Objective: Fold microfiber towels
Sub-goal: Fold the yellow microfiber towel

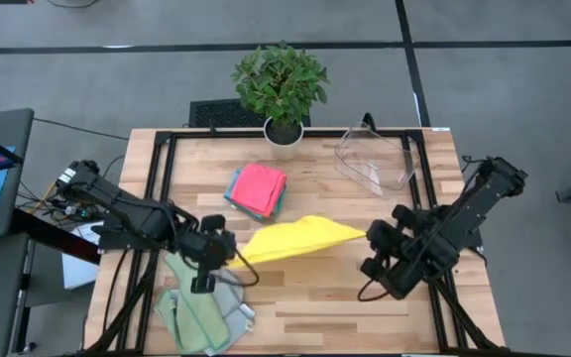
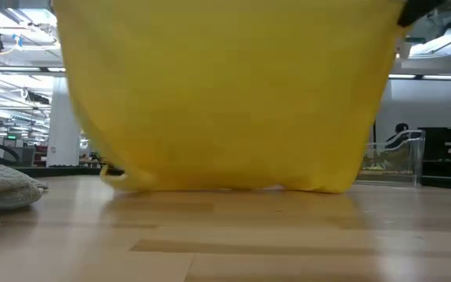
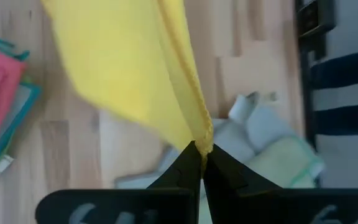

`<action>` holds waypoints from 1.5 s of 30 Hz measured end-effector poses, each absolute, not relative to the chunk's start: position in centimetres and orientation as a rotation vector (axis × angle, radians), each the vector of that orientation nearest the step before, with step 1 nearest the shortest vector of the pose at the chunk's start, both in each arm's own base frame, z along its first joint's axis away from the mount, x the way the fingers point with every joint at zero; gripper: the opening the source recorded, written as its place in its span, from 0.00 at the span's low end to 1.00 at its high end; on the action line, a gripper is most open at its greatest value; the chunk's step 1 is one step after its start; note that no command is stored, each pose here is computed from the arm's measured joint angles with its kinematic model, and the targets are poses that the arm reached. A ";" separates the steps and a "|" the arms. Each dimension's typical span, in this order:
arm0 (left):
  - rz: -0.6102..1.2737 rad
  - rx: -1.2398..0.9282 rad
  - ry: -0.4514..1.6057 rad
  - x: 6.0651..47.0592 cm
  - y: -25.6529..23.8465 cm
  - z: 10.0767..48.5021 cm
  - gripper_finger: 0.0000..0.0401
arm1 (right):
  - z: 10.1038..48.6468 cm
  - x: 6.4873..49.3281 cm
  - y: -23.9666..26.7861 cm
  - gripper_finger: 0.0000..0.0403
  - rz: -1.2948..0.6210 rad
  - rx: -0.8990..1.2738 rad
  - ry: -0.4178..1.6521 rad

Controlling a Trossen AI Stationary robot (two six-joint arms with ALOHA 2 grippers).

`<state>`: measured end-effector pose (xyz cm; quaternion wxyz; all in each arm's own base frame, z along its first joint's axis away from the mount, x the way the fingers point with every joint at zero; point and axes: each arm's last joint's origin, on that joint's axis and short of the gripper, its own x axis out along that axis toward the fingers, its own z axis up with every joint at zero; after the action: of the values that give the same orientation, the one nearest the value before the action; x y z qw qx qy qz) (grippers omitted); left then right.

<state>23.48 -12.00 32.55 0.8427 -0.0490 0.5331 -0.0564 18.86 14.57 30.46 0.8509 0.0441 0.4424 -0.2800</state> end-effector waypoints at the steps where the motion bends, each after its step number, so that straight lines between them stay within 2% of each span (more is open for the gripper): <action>1: -0.110 -0.089 1.131 23.4 -12.0 32.1 0.00 | 30.3 18.9 14.5 0.03 -0.593 0.088 0.934; 8: 0.011 0.053 1.184 23.7 -9.3 31.5 0.00 | 29.5 20.3 11.9 0.03 -0.676 -0.038 0.941; 15: 0.127 0.046 1.200 23.8 -5.4 34.9 0.00 | 30.6 20.9 8.6 0.03 -0.756 -0.155 0.904; 21: 0.185 0.075 1.189 23.4 -4.8 36.4 0.00 | 31.5 19.7 9.2 0.03 -0.715 -0.136 0.857; 24: 0.161 0.068 1.206 23.2 -5.8 35.7 0.00 | 30.4 19.2 10.8 0.03 -0.671 -0.120 0.843; 29: 0.018 0.015 1.226 23.3 -9.0 32.9 0.00 | 26.3 18.8 14.9 0.03 -0.566 -0.050 0.832; 40: -0.168 -0.160 1.130 24.4 -16.4 27.7 0.00 | 21.5 16.2 21.9 0.03 -0.469 0.083 0.916; 45: -0.228 -0.127 1.256 24.9 -19.2 24.2 0.00 | 19.8 15.8 24.6 0.03 -0.385 0.157 0.905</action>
<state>24.85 -19.19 24.23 0.8012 -0.0591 0.5859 -0.1064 15.80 24.64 19.83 0.8785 0.0752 0.4342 -0.1845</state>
